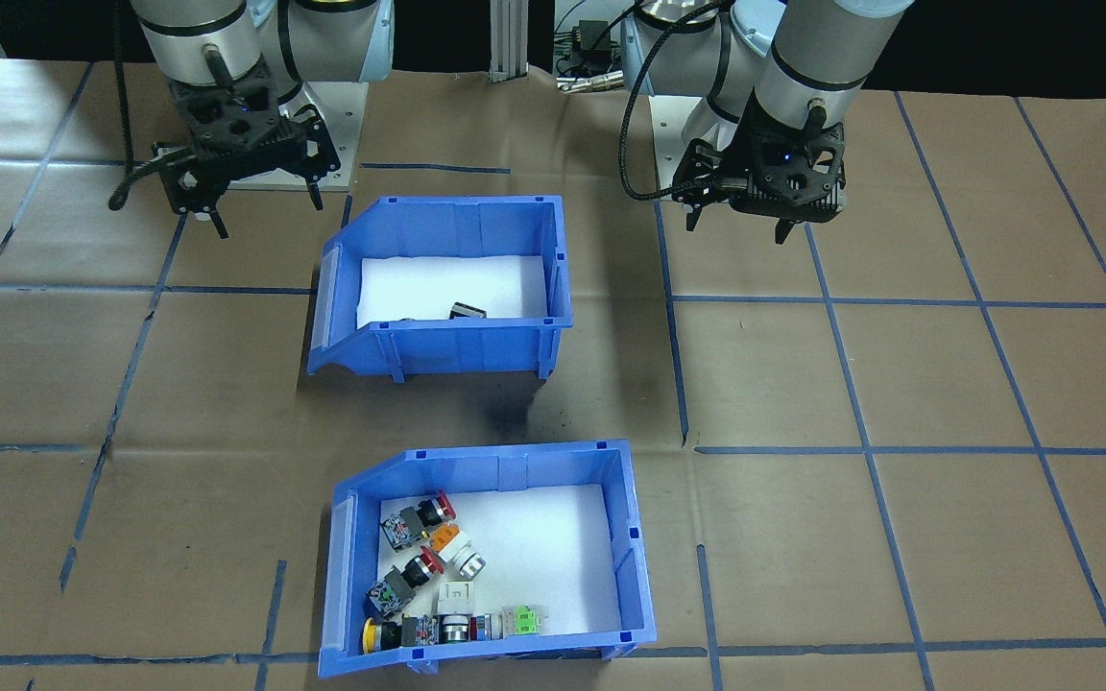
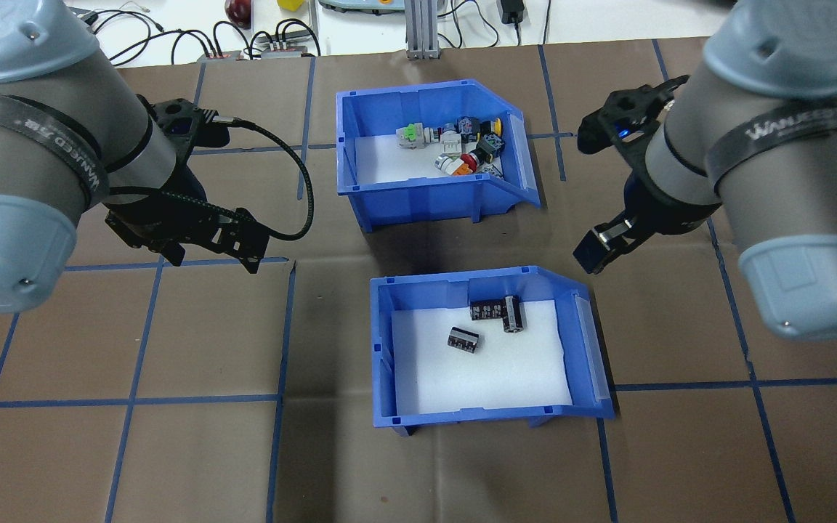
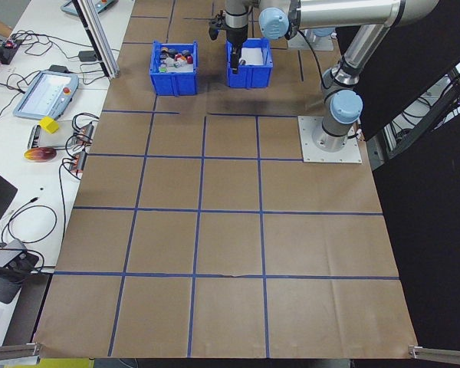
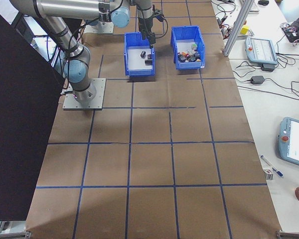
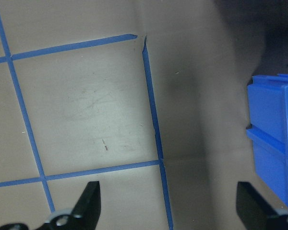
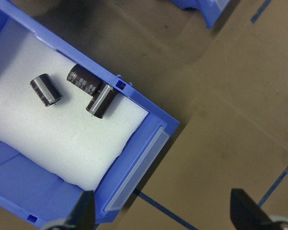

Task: Place button box in front

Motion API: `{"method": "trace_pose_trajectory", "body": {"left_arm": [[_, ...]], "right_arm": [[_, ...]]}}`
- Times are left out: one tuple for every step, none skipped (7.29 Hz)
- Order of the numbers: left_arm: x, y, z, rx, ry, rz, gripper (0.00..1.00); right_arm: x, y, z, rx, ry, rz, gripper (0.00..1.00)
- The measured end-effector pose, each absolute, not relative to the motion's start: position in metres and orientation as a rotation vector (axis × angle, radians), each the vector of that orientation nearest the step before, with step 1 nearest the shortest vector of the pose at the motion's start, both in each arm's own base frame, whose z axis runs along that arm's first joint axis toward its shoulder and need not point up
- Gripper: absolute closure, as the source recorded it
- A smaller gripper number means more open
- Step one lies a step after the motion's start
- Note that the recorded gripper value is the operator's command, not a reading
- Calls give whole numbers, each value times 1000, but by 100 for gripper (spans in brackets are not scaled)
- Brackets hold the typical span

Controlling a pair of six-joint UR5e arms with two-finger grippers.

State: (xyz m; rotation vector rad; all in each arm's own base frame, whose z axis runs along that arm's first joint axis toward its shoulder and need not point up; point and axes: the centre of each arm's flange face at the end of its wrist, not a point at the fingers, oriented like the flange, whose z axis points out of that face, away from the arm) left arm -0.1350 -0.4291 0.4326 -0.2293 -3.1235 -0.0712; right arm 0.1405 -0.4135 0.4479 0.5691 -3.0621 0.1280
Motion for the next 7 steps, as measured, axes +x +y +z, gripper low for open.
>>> {"method": "trace_pose_trajectory", "body": {"left_arm": [[-135,-430,433,-229,-3123,-72,1],[-135,-430,433,-228,-3123,-71,1],[-135,-430,432,-229,-3123,-72,1],[-135,-430,432,-230,-3123,-73,1],[-135,-430,431,-230,-3123,-75,1],[-135,-430,431,-230,-3123,-76,1],[-135,-430,430,-231,-3123,-77,1]], "right_arm": [[132,-422,460,348,-3106,147,0],[129,-431,466,163,-3130,136,0],[127,-442,471,43,-3138,91,0],[126,-454,475,-13,-3137,39,0],[126,-464,478,-34,-3135,-11,0],[126,-470,479,-41,-3135,-50,0],[126,-472,479,-43,-3134,-73,0]]}}
